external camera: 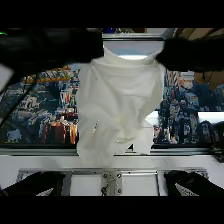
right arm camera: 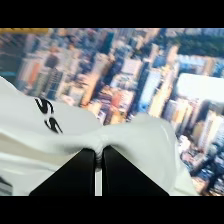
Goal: Fold the clothes and pants, and hang the long-sleeved shirts on hangers.
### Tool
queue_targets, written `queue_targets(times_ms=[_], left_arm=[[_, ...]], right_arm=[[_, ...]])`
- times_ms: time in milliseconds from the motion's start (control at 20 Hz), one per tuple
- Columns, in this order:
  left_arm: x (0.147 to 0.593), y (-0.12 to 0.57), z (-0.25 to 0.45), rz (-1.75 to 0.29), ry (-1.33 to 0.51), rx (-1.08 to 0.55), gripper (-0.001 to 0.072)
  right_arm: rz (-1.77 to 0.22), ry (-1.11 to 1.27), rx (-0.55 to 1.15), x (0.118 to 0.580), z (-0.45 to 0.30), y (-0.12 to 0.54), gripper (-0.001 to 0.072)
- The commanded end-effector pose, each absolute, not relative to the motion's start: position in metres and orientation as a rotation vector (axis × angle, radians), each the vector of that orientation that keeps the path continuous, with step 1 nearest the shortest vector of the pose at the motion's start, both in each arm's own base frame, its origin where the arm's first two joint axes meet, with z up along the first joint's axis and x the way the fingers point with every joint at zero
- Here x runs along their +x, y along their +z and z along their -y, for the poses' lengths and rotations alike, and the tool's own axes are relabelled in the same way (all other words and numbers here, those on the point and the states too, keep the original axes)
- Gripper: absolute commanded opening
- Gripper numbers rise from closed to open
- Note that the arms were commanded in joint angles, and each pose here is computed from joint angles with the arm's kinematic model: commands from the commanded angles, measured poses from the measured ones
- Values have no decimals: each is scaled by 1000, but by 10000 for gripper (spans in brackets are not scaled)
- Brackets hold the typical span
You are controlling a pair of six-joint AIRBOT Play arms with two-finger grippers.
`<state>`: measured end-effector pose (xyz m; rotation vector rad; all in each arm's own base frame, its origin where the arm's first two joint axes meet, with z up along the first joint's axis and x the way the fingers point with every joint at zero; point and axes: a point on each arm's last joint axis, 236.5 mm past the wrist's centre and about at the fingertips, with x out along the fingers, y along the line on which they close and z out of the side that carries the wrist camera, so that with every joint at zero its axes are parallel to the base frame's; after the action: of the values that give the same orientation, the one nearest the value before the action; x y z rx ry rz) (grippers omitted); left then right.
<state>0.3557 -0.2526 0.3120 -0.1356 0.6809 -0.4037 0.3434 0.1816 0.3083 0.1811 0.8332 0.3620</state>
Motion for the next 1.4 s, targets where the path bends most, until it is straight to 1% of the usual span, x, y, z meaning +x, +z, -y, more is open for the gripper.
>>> queue_targets(times_ms=[0, 100, 200, 350, 500, 600, 800, 950, 1000, 1050, 1100, 1250, 1350], left_arm=[[354, 194, 231, -1055, -294, 3, 18], [334, 140, 238, -1182, -312, 27, 18], [311, 93, 238, -1266, -318, 61, 18], [274, 46, 252, -1374, -377, 30, 18], [268, 31, 269, -1361, -414, -3, 19], [274, 33, 273, -1335, -420, -19, 19], [273, 35, 275, -1333, -425, -23, 18], [265, 36, 269, -1356, -427, 1, 20], [264, 42, 269, -1337, -451, 18, 178], [264, 50, 269, -1311, -468, 17, 493], [265, 62, 268, -1276, -482, 3, 649], [271, 103, 255, -1166, -491, -59, 647], [279, 127, 232, -1098, -464, -103, 647]], right_arm=[[-1090, 234, 9, 355, -161, 228, 21], [-1183, 224, -31, 345, -160, 199, 21], [-1266, 204, -56, 332, -154, 171, 21], [-1348, 179, -48, 314, -149, 129, 22], [-1343, 171, 23, 307, -158, 102, 22], [-1362, 166, 18, 298, -156, 92, 22], [-1406, 214, 54, 283, -167, 89, 22], [-1407, 232, 48, 280, -173, 90, 22], [-1405, 235, 46, 280, -174, 90, 22], [-1400, 237, 49, 281, -175, 91, 22], [-1400, 236, 48, 281, -174, 91, 23], [-1402, 236, 48, 281, -175, 90, 23], [-1403, 235, 47, 281, -174, 90, 23]])
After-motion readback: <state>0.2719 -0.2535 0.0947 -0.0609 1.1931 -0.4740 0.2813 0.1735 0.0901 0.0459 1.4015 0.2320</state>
